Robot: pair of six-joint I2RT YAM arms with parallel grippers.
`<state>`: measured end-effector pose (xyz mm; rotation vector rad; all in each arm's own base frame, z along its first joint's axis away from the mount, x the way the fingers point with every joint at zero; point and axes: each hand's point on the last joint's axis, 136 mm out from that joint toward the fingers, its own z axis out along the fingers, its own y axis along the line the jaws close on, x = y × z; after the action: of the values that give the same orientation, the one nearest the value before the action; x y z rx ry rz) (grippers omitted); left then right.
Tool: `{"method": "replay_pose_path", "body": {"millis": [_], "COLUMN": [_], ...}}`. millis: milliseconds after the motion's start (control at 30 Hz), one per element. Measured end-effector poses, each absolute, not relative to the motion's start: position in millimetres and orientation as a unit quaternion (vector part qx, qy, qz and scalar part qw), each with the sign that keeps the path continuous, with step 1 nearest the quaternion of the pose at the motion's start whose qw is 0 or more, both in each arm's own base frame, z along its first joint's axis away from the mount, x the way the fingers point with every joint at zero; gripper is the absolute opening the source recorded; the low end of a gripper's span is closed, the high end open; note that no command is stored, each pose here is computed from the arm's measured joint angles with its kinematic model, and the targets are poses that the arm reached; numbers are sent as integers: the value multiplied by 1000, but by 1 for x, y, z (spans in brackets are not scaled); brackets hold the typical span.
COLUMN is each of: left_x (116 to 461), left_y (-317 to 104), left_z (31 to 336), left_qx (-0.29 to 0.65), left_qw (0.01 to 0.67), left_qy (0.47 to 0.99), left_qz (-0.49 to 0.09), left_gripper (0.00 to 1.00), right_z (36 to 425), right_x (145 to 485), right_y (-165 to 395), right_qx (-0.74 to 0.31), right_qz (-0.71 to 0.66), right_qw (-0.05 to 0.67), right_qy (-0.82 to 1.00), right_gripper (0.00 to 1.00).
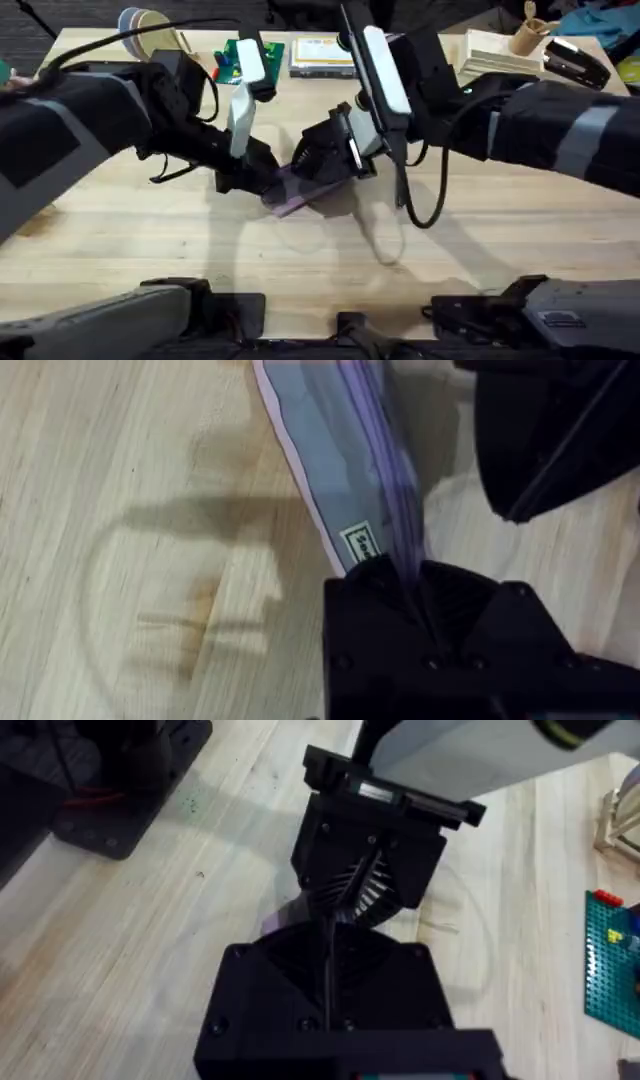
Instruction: Unzip the bag, pick up the pens from the table one at a time and place them inside, then zip the bag closed.
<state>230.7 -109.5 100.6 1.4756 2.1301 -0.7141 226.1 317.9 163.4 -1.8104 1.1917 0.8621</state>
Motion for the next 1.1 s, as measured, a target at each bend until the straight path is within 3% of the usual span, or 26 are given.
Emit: {"method": "replay_pose_path", "body": {"millis": [1100], "left_x": [231], "left_y": [-110], "left_z": [101], "left_qx": [535], "left_qw": [225], "left_qy": [772], "left_qz": [-259], "left_gripper": [42], "right_z": [195], "right_x": [228], "right_y": [321], "right_qx": [-705], "right_qz": [340], "right_qw": [423], "right_qy": [457], "right_gripper": [31]}}
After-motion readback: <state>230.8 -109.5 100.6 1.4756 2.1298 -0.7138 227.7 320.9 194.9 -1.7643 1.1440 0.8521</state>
